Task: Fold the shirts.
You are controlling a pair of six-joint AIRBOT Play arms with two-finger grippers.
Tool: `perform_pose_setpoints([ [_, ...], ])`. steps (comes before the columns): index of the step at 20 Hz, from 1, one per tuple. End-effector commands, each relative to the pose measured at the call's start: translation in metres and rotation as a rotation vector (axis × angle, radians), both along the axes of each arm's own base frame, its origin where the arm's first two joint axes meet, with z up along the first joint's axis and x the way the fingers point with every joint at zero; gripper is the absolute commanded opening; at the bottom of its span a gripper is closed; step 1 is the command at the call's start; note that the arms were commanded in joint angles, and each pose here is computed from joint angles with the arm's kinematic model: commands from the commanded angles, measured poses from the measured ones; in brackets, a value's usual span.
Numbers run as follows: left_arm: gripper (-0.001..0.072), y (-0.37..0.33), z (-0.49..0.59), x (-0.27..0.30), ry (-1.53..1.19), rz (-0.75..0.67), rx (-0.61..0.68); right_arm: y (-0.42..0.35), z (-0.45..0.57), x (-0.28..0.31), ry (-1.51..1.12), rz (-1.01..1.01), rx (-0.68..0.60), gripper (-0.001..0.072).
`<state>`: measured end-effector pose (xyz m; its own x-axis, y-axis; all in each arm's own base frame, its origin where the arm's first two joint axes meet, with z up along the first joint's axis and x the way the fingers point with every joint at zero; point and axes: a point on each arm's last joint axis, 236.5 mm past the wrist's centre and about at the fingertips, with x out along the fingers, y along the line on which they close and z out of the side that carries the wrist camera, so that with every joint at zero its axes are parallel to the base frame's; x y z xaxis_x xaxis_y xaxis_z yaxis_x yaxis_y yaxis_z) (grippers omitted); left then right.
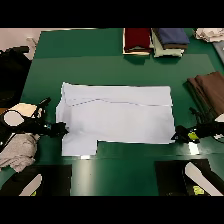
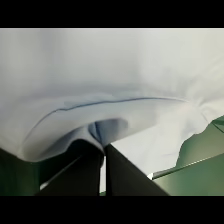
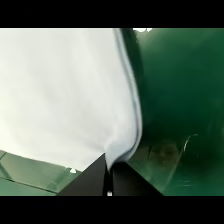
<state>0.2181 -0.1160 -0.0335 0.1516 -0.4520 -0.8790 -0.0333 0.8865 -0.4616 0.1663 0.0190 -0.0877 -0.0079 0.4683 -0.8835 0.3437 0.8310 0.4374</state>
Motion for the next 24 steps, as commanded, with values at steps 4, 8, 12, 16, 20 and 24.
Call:
perform_pose_setpoints([
  [4,0.0021,0.014,0.01,-0.006,-0.004,-0.058,0.077,0.016,0.035,0.014,-0.136,0.161,-0.075,0.0017],
  [8,0.002,0.027,0.04,-0.041,-0.048,-0.076,0.13,-0.004,0.082,0.018,-0.196,0.256,-0.251,0.0017],
  [12,0.0021,0.02,0.06,-0.093,0.011,-0.142,0.095,-0.018,0.115,0.007,-0.232,0.288,-0.376,0.0017],
  [16,0.0021,0.019,0.072,-0.066,-0.058,-0.132,0.095,-0.024,0.129,0.023,-0.279,0.271,-0.409,0.0017],
  [20,0.0023,0.025,0.073,0.004,-0.164,-0.12,0.139,-0.032,0.123,0.068,-0.263,0.263,-0.401,0.0018],
  [24,0.0024,0.026,0.052,0.082,-0.215,-0.136,0.171,-0.037,0.109,0.125,-0.242,0.253,-0.366,0.0017],
])
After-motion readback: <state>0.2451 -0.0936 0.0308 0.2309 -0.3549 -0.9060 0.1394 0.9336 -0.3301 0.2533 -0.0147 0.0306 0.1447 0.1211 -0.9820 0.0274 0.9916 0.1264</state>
